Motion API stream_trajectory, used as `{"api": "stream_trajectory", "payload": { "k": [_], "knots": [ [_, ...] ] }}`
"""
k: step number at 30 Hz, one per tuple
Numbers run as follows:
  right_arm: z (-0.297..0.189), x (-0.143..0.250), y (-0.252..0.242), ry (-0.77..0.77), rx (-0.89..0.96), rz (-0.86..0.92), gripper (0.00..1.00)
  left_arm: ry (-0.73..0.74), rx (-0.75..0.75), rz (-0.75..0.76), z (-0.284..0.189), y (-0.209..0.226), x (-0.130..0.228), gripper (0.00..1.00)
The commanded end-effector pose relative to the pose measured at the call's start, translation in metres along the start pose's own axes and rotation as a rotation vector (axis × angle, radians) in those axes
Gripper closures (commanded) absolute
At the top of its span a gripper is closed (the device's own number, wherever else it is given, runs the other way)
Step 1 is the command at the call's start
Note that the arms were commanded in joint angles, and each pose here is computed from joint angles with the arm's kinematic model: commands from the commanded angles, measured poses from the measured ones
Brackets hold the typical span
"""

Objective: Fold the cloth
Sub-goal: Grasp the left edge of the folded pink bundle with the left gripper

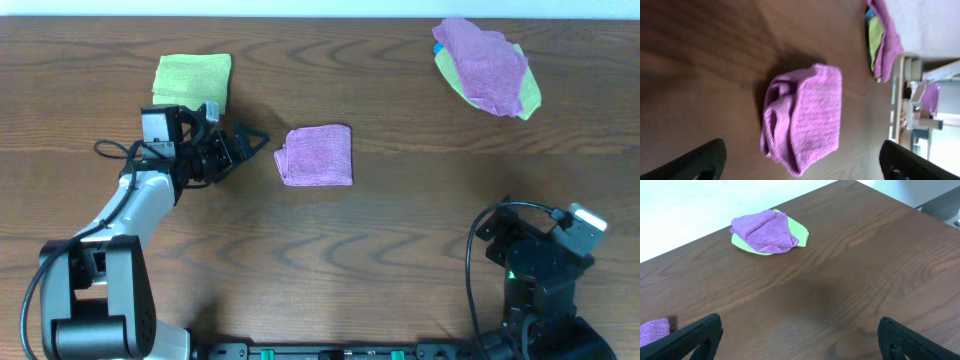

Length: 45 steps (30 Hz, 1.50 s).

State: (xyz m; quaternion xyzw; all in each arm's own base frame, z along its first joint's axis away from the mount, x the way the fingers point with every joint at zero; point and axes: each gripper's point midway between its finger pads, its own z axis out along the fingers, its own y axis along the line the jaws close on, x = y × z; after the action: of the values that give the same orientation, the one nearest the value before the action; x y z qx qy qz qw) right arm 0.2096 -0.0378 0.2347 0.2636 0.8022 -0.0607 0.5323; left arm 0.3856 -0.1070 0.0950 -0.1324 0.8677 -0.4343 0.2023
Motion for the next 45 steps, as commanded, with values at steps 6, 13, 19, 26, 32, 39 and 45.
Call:
{"api": "stream_trajectory", "payload": {
  "k": [6,13,19,26,32,39,45],
  "knots": [
    [0.0,-0.002,-0.003,-0.009,0.015,0.018,0.01,-0.021,0.023,-0.089,0.0,-0.005,-0.007,0.05],
    [0.0,-0.002,-0.003,-0.009,0.015,0.018,0.01,0.024,0.096,-0.127,0.003,-0.022,0.0,0.05],
    [0.0,-0.002,-0.003,-0.009,0.015,0.018,0.01,0.108,0.133,-0.207,0.018,-0.018,0.014,0.0],
    [0.0,-0.002,-0.003,-0.009,0.015,0.018,0.01,0.219,0.184,-0.282,0.04,0.003,0.03,0.07],
    [0.0,-0.002,-0.003,-0.009,0.015,0.019,0.01,0.243,0.181,-0.284,0.05,0.015,0.033,0.06],
    [0.0,-0.002,-0.003,-0.009,0.015,0.018,0.01,0.244,0.206,-0.157,0.057,0.019,0.029,0.04],
    [0.0,-0.002,-0.003,-0.009,0.015,0.018,0.01,0.222,0.238,-0.024,0.057,0.01,0.02,0.05]
  ]
}}
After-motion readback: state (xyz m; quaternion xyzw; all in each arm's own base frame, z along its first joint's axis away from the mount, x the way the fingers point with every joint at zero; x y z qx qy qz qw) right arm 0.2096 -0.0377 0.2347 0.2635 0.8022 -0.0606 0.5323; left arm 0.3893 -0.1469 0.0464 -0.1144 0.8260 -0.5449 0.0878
